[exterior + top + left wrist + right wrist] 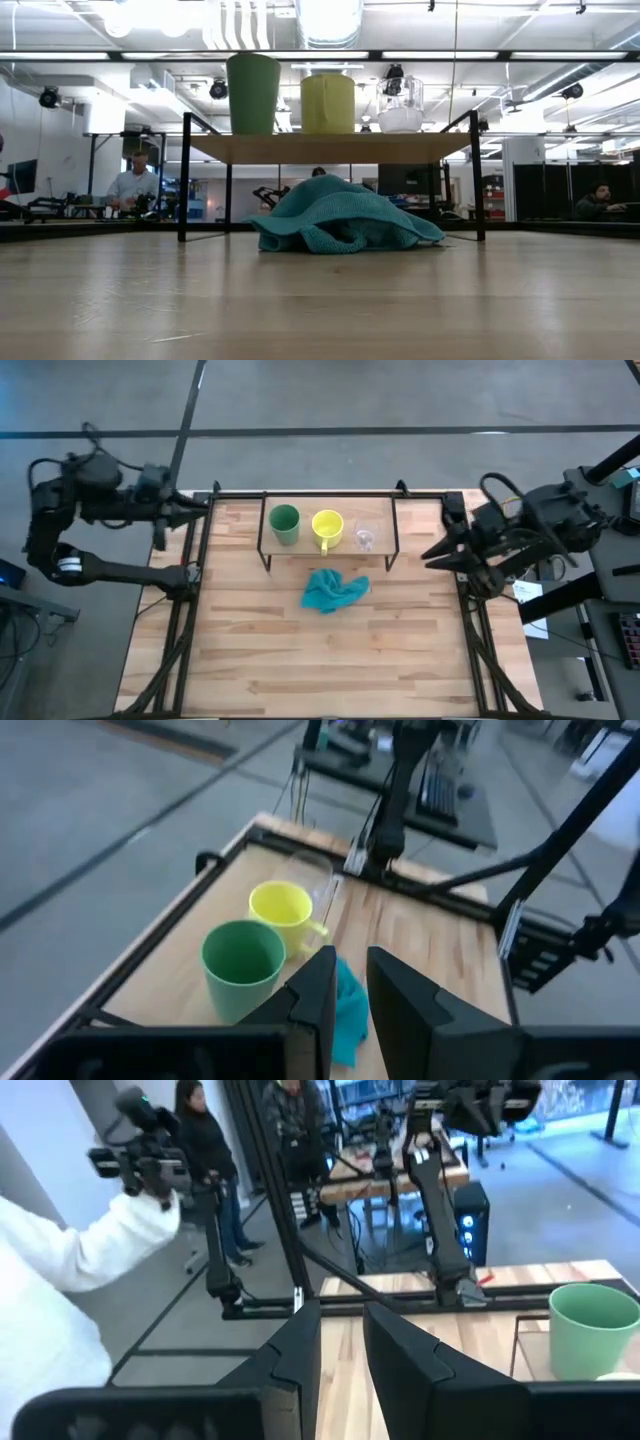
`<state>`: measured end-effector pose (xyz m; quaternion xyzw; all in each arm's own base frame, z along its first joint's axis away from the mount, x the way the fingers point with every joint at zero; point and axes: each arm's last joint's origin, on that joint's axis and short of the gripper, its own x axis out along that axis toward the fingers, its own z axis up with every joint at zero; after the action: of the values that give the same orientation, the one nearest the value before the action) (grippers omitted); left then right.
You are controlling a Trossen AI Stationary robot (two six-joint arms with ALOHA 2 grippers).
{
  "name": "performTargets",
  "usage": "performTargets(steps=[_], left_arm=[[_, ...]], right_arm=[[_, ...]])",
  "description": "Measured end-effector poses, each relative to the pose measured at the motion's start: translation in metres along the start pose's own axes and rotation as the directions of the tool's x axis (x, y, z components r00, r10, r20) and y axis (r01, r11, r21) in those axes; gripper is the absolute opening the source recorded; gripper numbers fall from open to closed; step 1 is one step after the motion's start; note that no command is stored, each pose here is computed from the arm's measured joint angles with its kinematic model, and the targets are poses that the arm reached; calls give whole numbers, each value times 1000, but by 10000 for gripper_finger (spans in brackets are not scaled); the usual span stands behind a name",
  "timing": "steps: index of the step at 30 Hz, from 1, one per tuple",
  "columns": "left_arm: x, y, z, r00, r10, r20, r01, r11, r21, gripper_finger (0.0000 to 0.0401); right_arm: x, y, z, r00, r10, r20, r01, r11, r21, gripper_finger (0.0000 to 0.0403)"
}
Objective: Stack small to large cups/mugs on shelf
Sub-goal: Return to Home Position
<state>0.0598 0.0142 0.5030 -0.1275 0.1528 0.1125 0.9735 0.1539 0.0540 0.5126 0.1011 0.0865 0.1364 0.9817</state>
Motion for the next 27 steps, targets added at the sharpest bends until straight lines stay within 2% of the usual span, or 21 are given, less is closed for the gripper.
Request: performTargets(steps=[5,11,13,19,22,27], left_arm=[[-28,1,-13,998,-9,68,9,1000,3,46],[-47,7,-43,992,13,122,-7,999,-45,46],[-42,9,-54,992,13,126,-7,999,-46,46],[-31,16,-85,965,-36,259,52,997,-55,46],[-16,20,-103,968,-59,243,74,996,-51,46],[-5,25,-123,948,-79,308,96,995,-39,46]], right_arm=[[-25,-6,-20,999,8,34,-7,1000,-8,75],[-40,-15,-55,997,17,80,-17,1000,-4,75],[-43,-18,-67,994,24,108,-24,1000,-3,75],[-52,-28,-107,983,41,177,-43,999,6,75],[-52,-33,-127,978,51,203,-58,998,26,75],[-51,-39,-158,975,81,208,-88,996,25,75]])
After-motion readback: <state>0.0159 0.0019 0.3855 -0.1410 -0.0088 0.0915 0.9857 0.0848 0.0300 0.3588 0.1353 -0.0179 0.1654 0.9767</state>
